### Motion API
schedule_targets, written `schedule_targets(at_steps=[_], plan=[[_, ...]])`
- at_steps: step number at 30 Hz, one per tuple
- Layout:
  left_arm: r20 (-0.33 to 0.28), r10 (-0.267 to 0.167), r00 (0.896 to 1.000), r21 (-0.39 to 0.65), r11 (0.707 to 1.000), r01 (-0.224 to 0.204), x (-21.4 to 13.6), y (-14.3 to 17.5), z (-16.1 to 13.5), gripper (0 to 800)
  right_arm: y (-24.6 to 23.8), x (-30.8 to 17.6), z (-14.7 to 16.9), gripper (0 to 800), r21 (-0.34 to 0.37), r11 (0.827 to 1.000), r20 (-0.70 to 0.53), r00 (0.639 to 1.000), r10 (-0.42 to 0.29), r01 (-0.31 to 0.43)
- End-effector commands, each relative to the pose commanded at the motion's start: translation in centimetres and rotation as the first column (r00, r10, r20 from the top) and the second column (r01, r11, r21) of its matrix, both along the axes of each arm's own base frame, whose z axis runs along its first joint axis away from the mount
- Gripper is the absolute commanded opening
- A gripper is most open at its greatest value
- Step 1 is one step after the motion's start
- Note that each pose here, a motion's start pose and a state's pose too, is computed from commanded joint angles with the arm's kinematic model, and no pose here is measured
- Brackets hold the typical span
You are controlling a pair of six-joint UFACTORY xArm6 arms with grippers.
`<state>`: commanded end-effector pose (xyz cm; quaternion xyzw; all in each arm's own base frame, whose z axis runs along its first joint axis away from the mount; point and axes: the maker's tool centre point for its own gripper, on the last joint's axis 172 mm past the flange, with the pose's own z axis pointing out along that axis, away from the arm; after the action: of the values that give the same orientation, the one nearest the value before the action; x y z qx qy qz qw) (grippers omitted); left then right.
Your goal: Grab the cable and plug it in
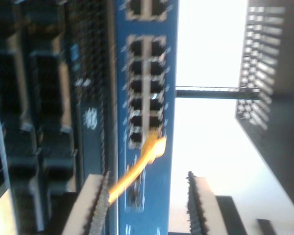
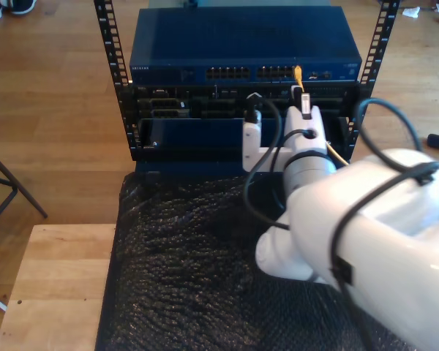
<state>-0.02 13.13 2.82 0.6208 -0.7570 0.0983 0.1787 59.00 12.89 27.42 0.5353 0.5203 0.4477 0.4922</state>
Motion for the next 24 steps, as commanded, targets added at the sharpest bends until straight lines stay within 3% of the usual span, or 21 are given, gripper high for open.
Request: schedule_targets(at_steps=[2,5,8,13,17,24], plan=[[0.000,0.000,1.000,0.000,1.000,0.000,0.0,0.0,0.0,800,-1.7,-0.4,0.3,437,0.007,1.000,-0.025,1.000,-0.016,0.016],[0.000,0.000,1.000,0.000,1.000,0.000,0.0,0.0,0.0,800,-4.2,-0.8,0.9,531,0.015,0.999,-0.053,0.998,-0.033,0.034],[0.000,0.000,1.000,0.000,1.000,0.000,0.0,0.0,0.0,800,-6.4,-0.9,2.4,545,0.023,0.999,-0.066,0.997,-0.038,0.040],[0.000,0.000,1.000,-0.002,1.000,0.000,0.0,0.0,0.0,800,-12.2,-1.7,1.5,598,0.032,0.996,-0.178,0.981,-0.074,0.081],[0.000,0.000,1.000,0.000,1.000,0.000,0.0,0.0,0.0,800,-17.7,-3.5,0.7,628,0.012,0.992,-0.262,0.958,-0.115,0.122],[0.000,0.000,1.000,-0.002,1.000,0.000,0.0,0.0,0.0,800,-26.2,-7.9,-1.2,667,-0.037,0.984,-0.437,0.883,-0.173,0.174]])
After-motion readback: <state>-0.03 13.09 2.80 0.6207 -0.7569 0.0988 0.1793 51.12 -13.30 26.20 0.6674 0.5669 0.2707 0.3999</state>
